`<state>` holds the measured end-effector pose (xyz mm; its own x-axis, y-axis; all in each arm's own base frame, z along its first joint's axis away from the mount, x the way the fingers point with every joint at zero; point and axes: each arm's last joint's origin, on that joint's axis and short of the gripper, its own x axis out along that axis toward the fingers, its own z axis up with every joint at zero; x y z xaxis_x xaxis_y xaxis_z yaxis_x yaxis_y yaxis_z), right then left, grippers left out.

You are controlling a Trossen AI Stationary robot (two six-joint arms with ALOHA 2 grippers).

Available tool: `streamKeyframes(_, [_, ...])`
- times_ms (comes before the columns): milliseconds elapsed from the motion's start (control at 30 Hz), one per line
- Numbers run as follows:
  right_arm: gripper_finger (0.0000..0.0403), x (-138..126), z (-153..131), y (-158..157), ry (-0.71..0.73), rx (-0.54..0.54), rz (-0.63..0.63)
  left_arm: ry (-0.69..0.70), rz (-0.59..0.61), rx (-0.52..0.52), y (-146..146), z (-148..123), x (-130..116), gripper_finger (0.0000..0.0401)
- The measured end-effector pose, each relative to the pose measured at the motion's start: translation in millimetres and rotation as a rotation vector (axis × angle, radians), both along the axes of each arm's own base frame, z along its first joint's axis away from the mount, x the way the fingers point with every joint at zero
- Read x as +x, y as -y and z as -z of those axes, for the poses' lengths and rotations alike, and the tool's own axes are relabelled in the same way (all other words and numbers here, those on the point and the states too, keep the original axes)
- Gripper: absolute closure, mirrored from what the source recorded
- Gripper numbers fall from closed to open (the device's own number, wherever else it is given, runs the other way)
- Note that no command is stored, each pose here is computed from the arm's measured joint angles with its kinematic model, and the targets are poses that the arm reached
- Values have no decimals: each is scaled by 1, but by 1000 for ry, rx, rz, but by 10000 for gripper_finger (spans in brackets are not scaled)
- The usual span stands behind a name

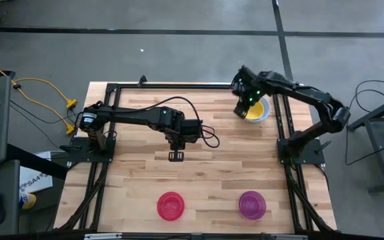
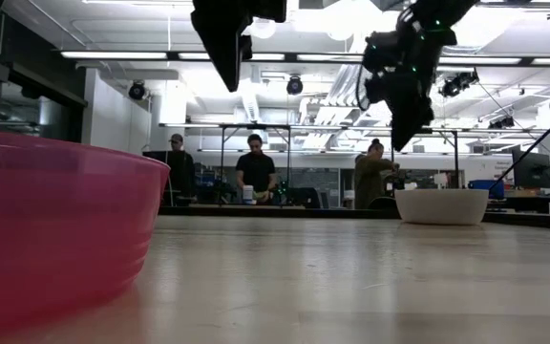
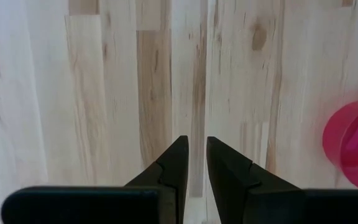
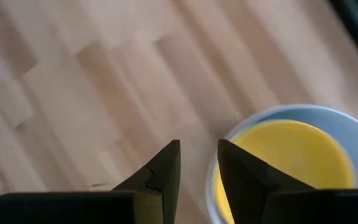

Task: Nest bowls inside each other
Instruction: Stack the pink bowl on top of the yellow bowl

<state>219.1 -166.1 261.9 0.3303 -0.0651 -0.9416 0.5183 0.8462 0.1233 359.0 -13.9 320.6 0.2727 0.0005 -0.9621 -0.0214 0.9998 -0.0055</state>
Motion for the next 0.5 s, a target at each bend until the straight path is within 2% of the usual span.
streamKeyframes(267, [302,22,0,-39,-20,18,-127,-72,3,4,0,2,-7,343])
streamKeyframes(500, [302,8,7,-69,-61,76,-146,-113,10,10,2,10,-10,343])
